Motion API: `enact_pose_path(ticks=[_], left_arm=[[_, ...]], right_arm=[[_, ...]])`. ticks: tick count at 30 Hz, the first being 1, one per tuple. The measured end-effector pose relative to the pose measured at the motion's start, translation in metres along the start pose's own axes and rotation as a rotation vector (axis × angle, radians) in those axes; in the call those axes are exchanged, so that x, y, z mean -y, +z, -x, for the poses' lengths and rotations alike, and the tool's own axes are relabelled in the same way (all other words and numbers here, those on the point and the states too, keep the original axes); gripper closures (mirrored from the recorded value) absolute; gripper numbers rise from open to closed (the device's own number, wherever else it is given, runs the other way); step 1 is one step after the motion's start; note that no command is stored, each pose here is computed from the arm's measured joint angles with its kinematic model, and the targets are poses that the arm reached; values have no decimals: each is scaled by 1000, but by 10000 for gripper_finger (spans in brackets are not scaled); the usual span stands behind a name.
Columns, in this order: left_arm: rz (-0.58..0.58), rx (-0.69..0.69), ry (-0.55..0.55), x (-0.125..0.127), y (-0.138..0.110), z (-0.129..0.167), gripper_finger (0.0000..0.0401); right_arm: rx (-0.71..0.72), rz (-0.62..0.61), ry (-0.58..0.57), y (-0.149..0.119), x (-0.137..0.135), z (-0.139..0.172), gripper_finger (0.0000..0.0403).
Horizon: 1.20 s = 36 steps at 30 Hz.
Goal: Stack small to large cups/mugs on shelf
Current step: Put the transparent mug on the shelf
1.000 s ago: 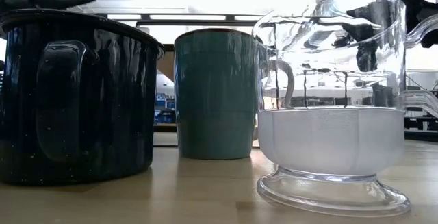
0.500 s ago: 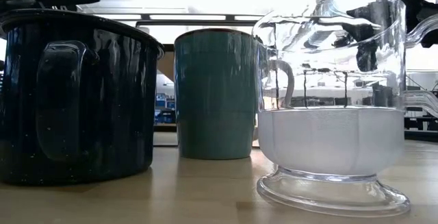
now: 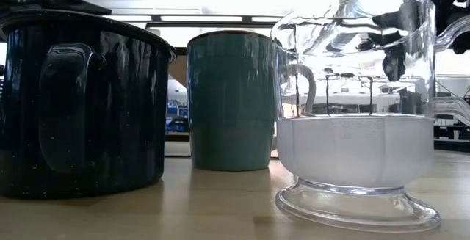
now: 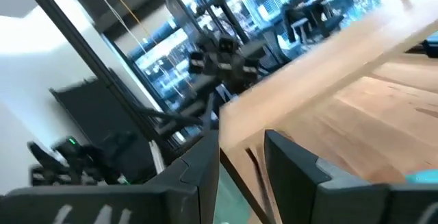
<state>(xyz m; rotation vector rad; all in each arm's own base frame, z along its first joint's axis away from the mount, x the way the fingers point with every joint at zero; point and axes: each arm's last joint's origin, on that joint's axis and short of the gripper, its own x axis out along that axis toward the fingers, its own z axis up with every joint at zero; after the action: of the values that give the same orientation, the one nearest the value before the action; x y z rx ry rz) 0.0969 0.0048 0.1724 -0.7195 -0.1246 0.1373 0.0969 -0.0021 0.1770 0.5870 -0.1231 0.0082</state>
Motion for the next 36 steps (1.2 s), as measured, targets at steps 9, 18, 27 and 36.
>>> enact_pose_path(ticks=[9, 18, 27, 36], left_arm=[[75, -94, -92, 2, -3, 0, 249], [75, -80, -74, 2, -3, 0, 249], [85, -84, -65, 1, -3, 0, 249], [99, -113, -56, 0, -5, 0, 249]], right_arm=[[37, -133, 187, 9, -12, -1, 295], [-99, -3, 175, 10, -22, -16, 295], [-373, 208, 174, 19, -54, -62, 295], [-693, 235, 198, 13, -88, -111, 295]])
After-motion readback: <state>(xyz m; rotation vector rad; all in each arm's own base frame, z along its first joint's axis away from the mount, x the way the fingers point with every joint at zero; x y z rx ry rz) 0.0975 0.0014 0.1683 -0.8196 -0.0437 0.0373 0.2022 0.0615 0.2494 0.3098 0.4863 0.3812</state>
